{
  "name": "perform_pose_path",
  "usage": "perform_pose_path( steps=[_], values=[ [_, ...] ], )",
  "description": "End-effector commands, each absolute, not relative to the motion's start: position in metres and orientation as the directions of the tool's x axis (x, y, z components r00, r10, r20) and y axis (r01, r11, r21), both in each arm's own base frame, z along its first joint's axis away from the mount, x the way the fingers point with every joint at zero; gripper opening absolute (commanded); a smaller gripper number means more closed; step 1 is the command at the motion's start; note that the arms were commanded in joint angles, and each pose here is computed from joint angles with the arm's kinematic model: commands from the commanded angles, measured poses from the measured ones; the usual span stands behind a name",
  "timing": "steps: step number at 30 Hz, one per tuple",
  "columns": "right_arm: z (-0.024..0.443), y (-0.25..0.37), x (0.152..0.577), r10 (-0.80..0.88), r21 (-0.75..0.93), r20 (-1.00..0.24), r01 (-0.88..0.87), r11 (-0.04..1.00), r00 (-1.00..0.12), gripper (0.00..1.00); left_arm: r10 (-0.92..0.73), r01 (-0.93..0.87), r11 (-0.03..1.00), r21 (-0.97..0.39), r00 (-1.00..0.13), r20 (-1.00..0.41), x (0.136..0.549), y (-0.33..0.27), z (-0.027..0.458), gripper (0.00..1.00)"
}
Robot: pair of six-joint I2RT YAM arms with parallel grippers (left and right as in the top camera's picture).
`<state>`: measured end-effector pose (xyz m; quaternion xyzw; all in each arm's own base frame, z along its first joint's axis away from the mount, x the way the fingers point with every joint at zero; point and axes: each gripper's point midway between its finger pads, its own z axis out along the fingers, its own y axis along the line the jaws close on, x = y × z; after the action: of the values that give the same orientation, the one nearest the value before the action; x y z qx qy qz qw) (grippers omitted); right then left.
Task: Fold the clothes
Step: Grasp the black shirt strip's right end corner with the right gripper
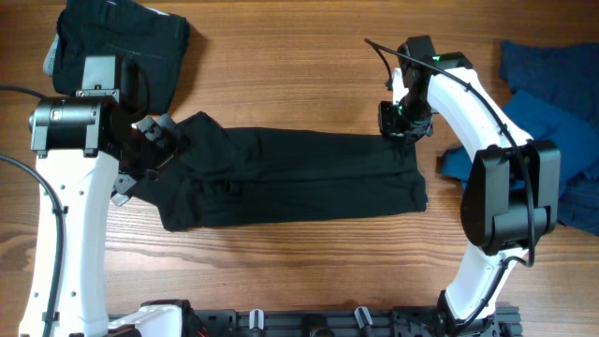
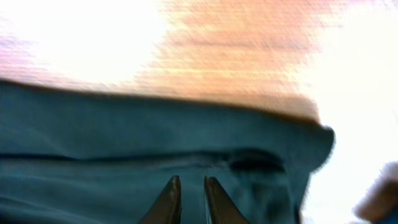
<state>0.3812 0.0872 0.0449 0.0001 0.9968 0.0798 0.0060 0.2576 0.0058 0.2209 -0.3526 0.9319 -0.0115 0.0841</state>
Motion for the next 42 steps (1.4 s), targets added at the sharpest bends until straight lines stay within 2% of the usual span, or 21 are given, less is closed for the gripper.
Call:
perform_pose_path(
  steps=[1, 11, 38, 42],
  values=[
    [0.045, 0.099, 0.391, -0.004, 0.222, -0.039, -0.013, 0.975, -0.999, 0.14, -0.652, -0.648, 0.757, -0.079, -0.744, -0.144, 0.257, 0.007, 0.219, 1.0],
    [0.017, 0.079, 0.385, -0.001, 0.104, 0.005, -0.001, 0.995, -1.0, 0.1, -0.652, -0.648, 0.757, -0.079, -0.744, -0.144, 0.257, 0.007, 0.219, 1.0],
    [0.006, 0.076, 0.371, -0.027, 0.095, 0.046, -0.022, 0.995, -0.999, 0.11, -0.649, -0.644, 0.76, -0.088, -0.744, -0.156, 0.261, 0.007, 0.22, 1.0],
    [0.006, 0.075, 0.368, -0.027, 0.093, 0.057, -0.022, 0.995, -0.998, 0.14, -0.649, -0.644, 0.76, -0.088, -0.744, -0.156, 0.261, 0.007, 0.22, 1.0]
  ],
)
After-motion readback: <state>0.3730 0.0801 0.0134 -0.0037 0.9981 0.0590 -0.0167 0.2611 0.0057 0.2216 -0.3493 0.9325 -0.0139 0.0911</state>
